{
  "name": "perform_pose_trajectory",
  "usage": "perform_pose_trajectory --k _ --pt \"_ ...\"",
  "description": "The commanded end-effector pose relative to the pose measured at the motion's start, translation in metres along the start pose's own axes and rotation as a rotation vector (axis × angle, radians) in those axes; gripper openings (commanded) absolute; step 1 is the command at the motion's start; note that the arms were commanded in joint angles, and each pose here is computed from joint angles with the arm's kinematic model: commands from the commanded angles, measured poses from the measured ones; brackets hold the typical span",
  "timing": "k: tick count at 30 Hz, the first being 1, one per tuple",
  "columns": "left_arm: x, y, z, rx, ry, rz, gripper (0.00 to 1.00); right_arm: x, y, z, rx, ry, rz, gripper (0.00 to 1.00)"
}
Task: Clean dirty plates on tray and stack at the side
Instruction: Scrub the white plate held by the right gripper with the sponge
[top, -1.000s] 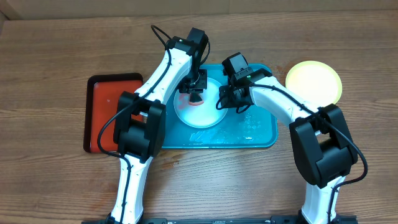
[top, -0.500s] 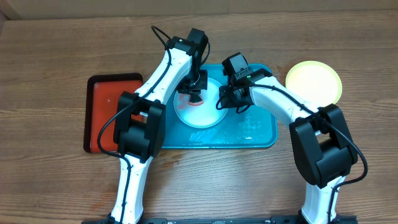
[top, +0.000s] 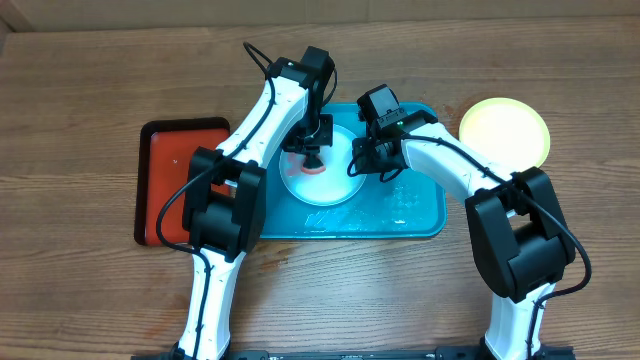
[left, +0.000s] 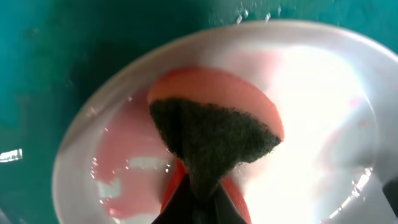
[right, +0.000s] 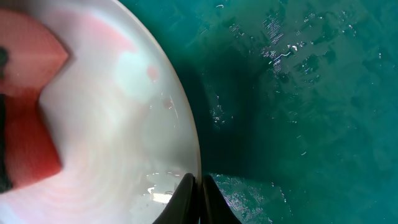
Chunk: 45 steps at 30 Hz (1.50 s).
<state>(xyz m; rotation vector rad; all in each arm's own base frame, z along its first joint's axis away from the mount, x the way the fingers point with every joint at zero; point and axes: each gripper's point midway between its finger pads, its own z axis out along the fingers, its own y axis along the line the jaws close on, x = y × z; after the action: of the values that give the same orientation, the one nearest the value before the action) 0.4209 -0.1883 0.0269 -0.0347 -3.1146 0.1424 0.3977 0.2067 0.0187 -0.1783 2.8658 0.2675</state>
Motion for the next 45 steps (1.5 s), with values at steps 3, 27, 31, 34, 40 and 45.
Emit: perform_pose_trajectory --k 3,27,31,34,40,45 --pt "0.006 -0.019 0.001 0.052 0.017 0.026 0.04 -0.003 -0.008 -0.011 0.027 -0.029 0.0 0.04" --pt "-0.005 -0.006 -0.018 -0.083 -0.056 -0.021 0.04 -0.003 -0.007 -0.011 0.026 -0.029 0.0 0.04" --pt "0.004 -0.048 -0.006 0.149 0.006 -0.007 0.04 -0.003 -0.007 -0.011 0.026 -0.029 0.0 0.04" --pt "0.01 -0.045 0.008 0.121 0.018 0.0 0.04 -0.003 -0.007 -0.011 0.026 -0.029 0.0 0.04" --pt "0.025 -0.003 0.03 -0.083 0.046 -0.012 0.04 -0.003 -0.008 -0.011 0.026 -0.029 0.0 0.04" --pt "0.023 0.05 0.02 -0.377 0.0 -0.011 0.04 -0.003 -0.007 -0.011 0.026 -0.029 0.0 0.04"
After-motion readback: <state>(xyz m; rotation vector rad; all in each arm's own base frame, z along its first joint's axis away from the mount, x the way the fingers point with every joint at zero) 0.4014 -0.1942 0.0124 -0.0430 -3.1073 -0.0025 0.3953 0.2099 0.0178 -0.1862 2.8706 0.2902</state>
